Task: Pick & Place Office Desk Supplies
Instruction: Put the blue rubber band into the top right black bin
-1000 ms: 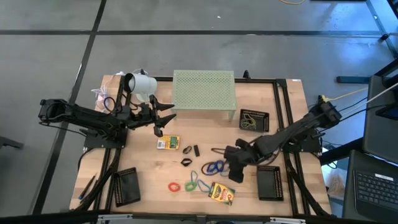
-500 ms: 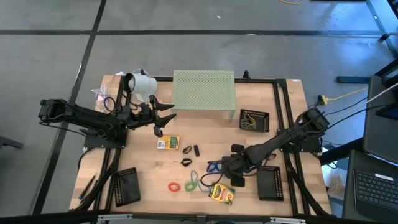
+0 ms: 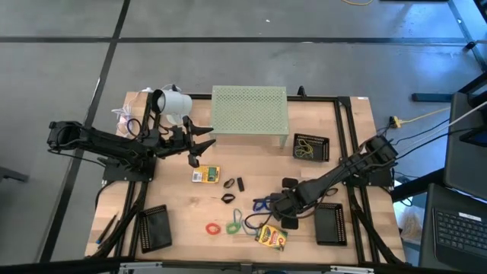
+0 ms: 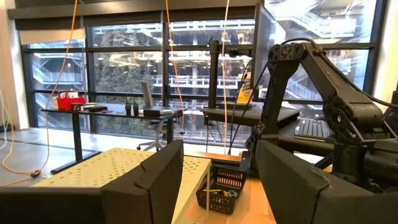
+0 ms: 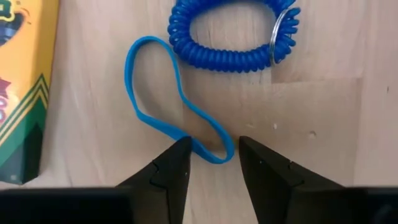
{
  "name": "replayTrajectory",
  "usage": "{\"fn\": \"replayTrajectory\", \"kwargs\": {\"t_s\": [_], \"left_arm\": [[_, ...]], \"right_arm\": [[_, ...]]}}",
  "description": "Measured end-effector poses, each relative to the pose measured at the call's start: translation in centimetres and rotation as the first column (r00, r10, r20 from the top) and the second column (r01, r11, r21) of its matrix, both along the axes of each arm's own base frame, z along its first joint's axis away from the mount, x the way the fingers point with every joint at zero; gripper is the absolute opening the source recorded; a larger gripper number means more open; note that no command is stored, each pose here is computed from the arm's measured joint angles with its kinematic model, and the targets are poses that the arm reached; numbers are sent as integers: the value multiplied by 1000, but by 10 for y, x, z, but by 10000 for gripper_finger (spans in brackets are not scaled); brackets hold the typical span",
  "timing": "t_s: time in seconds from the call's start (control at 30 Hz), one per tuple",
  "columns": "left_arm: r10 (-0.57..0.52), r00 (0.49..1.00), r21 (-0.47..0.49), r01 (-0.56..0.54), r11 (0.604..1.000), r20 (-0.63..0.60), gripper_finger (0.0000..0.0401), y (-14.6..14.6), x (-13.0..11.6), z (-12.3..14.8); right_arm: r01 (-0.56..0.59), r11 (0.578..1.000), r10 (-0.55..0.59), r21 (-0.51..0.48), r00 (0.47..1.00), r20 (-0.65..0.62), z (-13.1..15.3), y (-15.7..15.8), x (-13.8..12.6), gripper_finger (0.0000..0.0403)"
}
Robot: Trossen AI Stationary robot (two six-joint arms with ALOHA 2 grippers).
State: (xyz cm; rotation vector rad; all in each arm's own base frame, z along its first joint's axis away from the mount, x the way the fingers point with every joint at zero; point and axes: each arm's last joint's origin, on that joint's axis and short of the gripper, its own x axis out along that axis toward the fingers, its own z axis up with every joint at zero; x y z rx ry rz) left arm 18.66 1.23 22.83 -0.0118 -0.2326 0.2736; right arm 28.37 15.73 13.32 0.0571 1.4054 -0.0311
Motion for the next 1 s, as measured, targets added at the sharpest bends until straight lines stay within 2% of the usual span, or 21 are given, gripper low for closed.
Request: {"fn": "replayTrajectory", "kwargs": {"t_s": [0.13,0.37,0.6,0.73,0.9,1.0], "left_arm": [[0,1000,0,0,1000,0,198,0,0,0],[1,1000,0,-1,1000,0,198,0,0,0],[1,1000,0,-1,1000,0,198,0,0,0],[0,1000,0,0,1000,0,198,0,0,0],[0,1000,0,0,1000,0,198,0,0,0],[1,1000,0,-1,1000,0,198,0,0,0]], "right_arm": [[28,999,-28,15,1000,-1,0,1,0,103],[19,999,-19,38,1000,0,-1,2,1,12],[-22,998,22,63,1000,6,3,3,0,10],[-39,997,35,69,998,59,19,1,-2,5],[0,1000,4,-19,979,204,48,-6,-6,5],[62,992,-23,-107,942,335,66,-12,-7,5]]}}
